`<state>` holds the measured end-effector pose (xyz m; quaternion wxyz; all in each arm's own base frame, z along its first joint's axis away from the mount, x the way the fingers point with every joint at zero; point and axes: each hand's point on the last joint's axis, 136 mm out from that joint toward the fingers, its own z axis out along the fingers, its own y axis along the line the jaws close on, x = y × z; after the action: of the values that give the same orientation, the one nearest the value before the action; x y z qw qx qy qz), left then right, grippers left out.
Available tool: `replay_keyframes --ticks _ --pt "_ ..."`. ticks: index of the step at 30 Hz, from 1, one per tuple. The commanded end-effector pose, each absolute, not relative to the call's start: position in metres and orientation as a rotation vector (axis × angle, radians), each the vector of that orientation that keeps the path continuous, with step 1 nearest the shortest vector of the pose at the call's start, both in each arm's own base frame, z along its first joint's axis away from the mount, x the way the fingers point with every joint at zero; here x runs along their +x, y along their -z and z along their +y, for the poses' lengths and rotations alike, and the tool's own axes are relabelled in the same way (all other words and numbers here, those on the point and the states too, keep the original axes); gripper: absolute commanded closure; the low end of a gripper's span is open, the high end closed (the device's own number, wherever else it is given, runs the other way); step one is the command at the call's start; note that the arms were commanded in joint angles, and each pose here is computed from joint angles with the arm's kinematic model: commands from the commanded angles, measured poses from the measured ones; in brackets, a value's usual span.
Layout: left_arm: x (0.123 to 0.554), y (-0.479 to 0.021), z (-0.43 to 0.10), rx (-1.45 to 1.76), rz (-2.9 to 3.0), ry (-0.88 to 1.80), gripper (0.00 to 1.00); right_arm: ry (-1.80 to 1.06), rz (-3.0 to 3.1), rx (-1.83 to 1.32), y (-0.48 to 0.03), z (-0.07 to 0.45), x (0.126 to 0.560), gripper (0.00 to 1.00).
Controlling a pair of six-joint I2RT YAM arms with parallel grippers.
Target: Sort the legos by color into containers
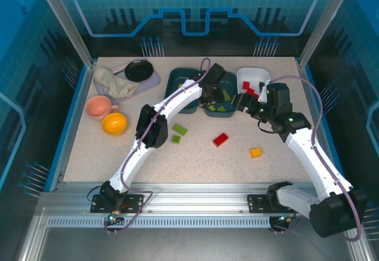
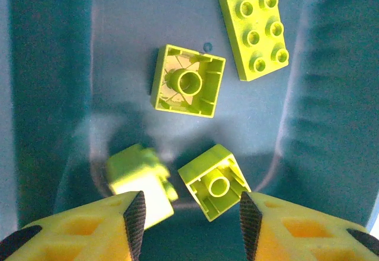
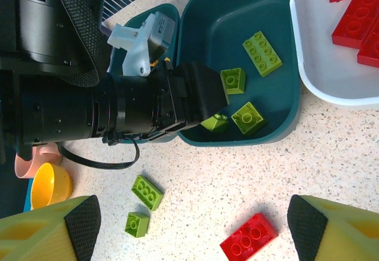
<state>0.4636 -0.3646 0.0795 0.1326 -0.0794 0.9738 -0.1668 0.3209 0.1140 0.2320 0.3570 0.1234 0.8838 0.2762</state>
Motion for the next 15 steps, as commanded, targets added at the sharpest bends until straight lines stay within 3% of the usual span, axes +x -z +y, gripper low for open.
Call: replay_keyframes --ticks 1,8,15 --pt "0.465 -0.102 -0.365 -0.253 2.791 0.506 0.51 -0.715 2.282 0.322 -0.235 0.110 0.315 0.15" --pt "0.454 -0.159 -0.379 -0.244 2.719 0.646 0.48 -0.596 2.284 0.314 -0.247 0.094 0.310 0.16" --pt "0.388 -0.171 -0.426 0.095 2.778 0.746 0.37 -0.352 2.371 0.430 -0.250 0.054 0.273 0.16"
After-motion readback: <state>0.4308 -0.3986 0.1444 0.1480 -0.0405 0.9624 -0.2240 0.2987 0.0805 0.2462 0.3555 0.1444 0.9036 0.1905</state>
